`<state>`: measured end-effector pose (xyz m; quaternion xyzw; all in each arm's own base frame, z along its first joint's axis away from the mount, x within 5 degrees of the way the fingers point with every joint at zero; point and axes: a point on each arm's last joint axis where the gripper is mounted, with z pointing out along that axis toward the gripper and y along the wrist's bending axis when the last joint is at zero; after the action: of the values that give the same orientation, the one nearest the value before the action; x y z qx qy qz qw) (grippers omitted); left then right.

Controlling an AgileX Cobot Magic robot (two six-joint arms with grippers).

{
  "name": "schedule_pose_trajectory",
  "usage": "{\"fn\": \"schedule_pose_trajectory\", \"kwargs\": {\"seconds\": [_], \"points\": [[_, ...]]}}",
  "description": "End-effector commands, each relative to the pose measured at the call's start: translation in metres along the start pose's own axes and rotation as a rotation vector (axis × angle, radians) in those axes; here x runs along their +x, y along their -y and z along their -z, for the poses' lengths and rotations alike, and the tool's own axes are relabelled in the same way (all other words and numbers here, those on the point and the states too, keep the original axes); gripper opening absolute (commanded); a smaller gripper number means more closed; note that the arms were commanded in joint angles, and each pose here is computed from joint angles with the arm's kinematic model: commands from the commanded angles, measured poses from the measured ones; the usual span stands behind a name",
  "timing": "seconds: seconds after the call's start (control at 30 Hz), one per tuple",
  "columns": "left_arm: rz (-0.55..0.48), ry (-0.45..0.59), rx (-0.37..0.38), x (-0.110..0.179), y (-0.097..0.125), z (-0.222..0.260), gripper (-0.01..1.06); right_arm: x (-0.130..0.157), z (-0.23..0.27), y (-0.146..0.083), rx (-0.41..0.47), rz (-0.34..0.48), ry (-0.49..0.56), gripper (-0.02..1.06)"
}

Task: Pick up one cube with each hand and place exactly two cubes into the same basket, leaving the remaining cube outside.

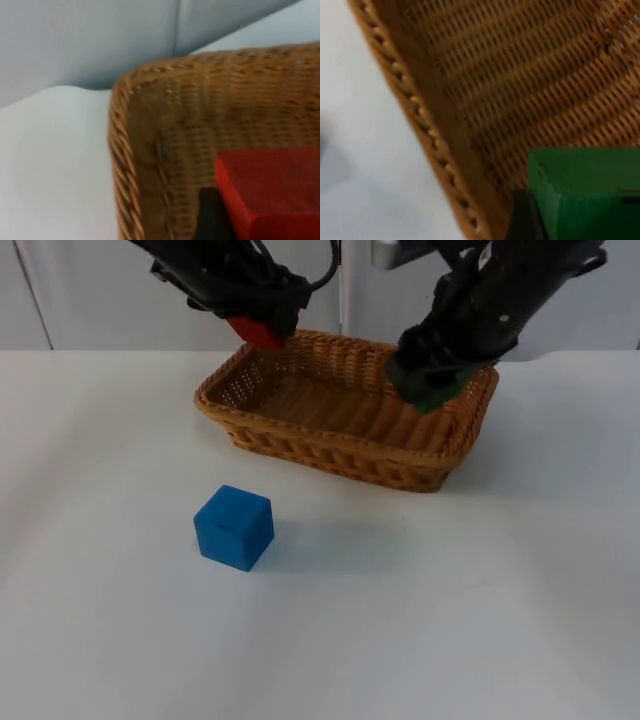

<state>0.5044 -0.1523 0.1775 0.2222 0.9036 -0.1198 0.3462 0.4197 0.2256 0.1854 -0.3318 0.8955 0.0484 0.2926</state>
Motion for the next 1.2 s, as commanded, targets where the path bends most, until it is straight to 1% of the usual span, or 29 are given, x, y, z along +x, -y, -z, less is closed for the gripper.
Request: {"fn": "schedule_pose_trajectory", "kwargs": {"seconds": [0.0,0.03,0.17,0.23,0.3,0.4,0.47,0.57,0.67,0.83,1.0,1.13,1.17], "points": [[0.017,0.018,-0.002,-0.001,-0.009,-0.014,0.00,-0.006,-0.010,0.006,0.022,-0.007,0.065,0.00],[0.017,0.018,-0.002,-0.001,-0.009,-0.014,0.00,-0.006,-0.010,0.006,0.022,-0.007,0.065,0.00],[0.030,0.013,-0.011,0.006,-0.021,-0.034,0.00,-0.007,-0.025,0.007,0.037,-0.029,0.130,0.00],[0.031,0.010,-0.013,0.008,-0.022,-0.039,0.00,-0.006,-0.029,0.007,0.040,-0.031,0.141,0.00],[0.047,0.008,-0.024,0.015,-0.029,-0.046,0.00,-0.006,-0.035,0.007,0.046,-0.031,0.163,0.00],[0.056,0.005,-0.026,0.020,-0.030,-0.052,0.00,-0.003,-0.044,0.007,0.046,-0.042,0.171,0.00],[0.058,0.003,-0.028,0.023,-0.031,-0.056,0.00,0.000,-0.052,0.006,0.047,-0.064,0.177,0.00],[0.060,-0.002,-0.029,0.026,-0.031,-0.059,0.00,0.005,-0.062,0.005,0.045,-0.075,0.170,0.00],[0.065,-0.013,-0.027,0.030,-0.031,-0.064,0.00,0.011,-0.073,0.004,0.040,-0.107,0.157,0.00],[0.067,-0.022,-0.025,0.034,-0.032,-0.067,0.00,0.017,-0.081,0.003,0.037,-0.107,0.139,0.00],[0.067,-0.024,-0.023,0.034,-0.031,-0.067,0.00,0.016,-0.081,0.003,0.038,-0.107,0.143,0.00],[0.059,-0.035,-0.004,0.035,-0.030,-0.067,0.00,0.016,-0.081,0.003,0.038,-0.107,0.143,0.00],[0.053,-0.037,0.010,0.035,-0.028,-0.067,0.00,0.016,-0.081,0.003,0.038,-0.107,0.143,0.00]]}}
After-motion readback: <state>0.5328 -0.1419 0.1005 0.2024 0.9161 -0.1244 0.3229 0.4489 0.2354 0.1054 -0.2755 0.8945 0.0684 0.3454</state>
